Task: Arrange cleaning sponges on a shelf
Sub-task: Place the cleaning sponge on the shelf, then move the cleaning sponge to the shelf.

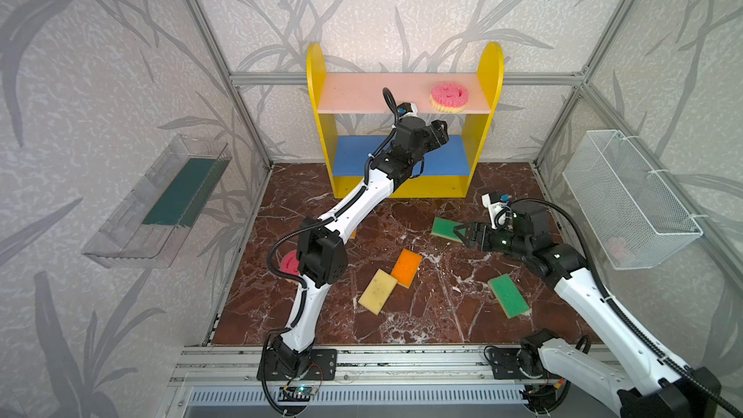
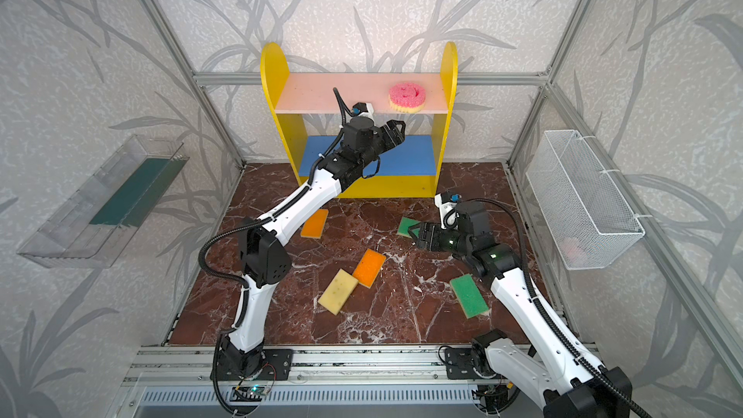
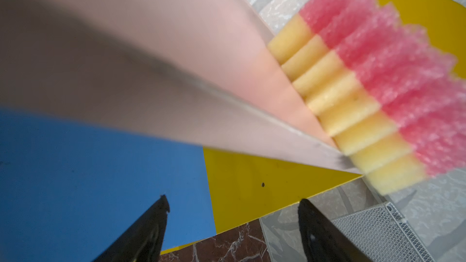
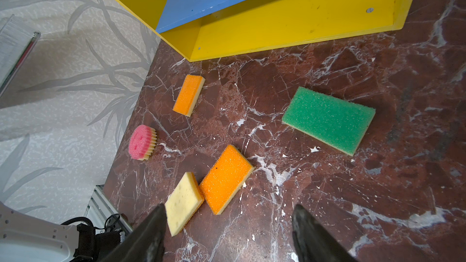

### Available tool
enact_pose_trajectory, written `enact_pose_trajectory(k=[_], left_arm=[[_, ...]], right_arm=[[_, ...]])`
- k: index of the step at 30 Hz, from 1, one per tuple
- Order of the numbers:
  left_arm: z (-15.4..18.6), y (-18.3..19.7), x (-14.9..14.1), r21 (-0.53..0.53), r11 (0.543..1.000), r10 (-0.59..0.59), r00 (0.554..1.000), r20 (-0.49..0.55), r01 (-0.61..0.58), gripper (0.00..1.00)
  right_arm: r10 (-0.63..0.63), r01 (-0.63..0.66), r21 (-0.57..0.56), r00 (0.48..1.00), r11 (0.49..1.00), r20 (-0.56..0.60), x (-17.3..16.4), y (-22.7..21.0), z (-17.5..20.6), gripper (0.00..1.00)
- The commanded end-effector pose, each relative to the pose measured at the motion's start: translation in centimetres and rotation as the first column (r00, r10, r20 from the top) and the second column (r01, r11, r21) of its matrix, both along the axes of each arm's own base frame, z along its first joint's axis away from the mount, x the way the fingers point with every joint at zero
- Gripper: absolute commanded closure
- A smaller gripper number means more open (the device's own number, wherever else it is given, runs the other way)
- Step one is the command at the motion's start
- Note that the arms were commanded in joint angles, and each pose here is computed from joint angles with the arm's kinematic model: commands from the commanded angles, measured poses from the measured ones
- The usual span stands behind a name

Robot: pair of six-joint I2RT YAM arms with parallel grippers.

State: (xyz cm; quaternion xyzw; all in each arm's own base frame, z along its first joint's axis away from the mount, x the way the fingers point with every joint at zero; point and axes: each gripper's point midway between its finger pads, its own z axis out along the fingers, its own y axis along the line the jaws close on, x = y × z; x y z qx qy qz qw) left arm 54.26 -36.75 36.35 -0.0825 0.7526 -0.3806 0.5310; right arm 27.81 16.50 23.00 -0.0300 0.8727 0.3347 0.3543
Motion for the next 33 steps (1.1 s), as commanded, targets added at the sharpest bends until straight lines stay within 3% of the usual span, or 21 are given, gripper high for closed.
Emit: enact_pose_trajectory(k=[1, 8, 12, 18, 27, 33], left_arm=[[4.3, 1.0, -2.5, 0.042, 0.999, -0.007, 0.996, 0.084, 0.003, 0.26], [6.3, 1.4, -5.9, 0.160, 0.987, -0.031, 0.983, 0.182, 0.002, 0.35], [7.6, 1.3, -6.6, 0.218, 0.976, -0.066, 0.971, 0.231, 0.014, 0.27], [9.4, 0.7, -6.2, 0.275, 0.960, -0.127, 0.947, 0.296, 0.042, 0.16], [10.1, -0.9, -4.5, 0.376, 0.922, -0.232, 0.910, 0.343, 0.093, 0.09], [8.8, -0.4, -2.7, 0.430, 0.899, -0.237, 0.914, 0.328, 0.079, 0.07]], right_arm=[[0.015, -0.015, -0.005, 1.000, 1.000, 0.011, -0.3, 0.2, -0.2, 0.23], [0.021, -0.021, -0.004, 1.000, 1.000, 0.003, -0.2, 0.3, -0.7, 0.23], [0.031, -0.031, -0.001, 1.000, 1.000, 0.003, -0.2, 0.5, -0.7, 0.23], [0.045, -0.045, -0.004, 0.999, 0.999, 0.018, -0.4, 0.5, -0.5, 0.23], [0.063, -0.062, -0.021, 0.998, 0.998, 0.032, -0.8, 0.4, -0.5, 0.22], [0.071, -0.070, -0.022, 0.997, 0.997, 0.027, -0.8, 0.6, -0.8, 0.22]])
